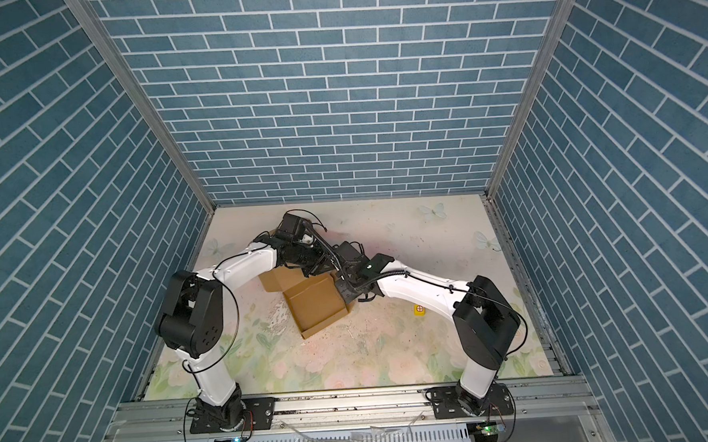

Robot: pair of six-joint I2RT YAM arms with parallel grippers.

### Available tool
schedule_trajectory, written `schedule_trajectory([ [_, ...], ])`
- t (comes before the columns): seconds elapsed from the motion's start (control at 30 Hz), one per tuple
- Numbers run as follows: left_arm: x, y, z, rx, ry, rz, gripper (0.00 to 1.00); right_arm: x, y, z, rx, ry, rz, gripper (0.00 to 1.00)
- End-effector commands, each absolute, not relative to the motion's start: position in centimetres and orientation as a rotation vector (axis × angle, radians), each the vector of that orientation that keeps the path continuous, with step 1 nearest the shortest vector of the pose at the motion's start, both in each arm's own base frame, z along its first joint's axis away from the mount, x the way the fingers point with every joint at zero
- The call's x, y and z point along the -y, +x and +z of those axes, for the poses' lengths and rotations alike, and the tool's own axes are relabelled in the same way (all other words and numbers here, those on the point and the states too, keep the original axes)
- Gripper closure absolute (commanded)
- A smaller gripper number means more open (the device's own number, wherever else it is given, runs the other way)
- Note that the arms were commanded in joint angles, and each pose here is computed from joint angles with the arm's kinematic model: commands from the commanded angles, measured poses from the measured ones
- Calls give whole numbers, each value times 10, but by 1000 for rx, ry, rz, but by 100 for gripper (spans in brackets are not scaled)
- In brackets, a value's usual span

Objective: Fold the paper box

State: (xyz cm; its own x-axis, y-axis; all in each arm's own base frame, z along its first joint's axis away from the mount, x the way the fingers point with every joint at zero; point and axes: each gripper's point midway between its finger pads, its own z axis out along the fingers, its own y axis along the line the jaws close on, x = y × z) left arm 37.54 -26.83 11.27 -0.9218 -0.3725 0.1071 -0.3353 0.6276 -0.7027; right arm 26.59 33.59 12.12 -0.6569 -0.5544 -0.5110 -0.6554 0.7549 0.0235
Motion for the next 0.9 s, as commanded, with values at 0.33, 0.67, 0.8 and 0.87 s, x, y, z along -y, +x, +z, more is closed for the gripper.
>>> schedule_trajectory([
  [0.33,268,368,101,-2828,-610,-1163,95,-337,266,123,-2452,-979,207,100],
  [0.67,265,365,103,-2825,-577,-1161,100,-339,260,131,-2437,-988,268,96],
  [0.8,259,363,104,-2816,-556,-1158,100,-333,262,157,-2407,-915,420,84],
  [0.87,258,361,103,-2810,-545,-1159,100,-326,269,171,-2395,-835,521,80],
])
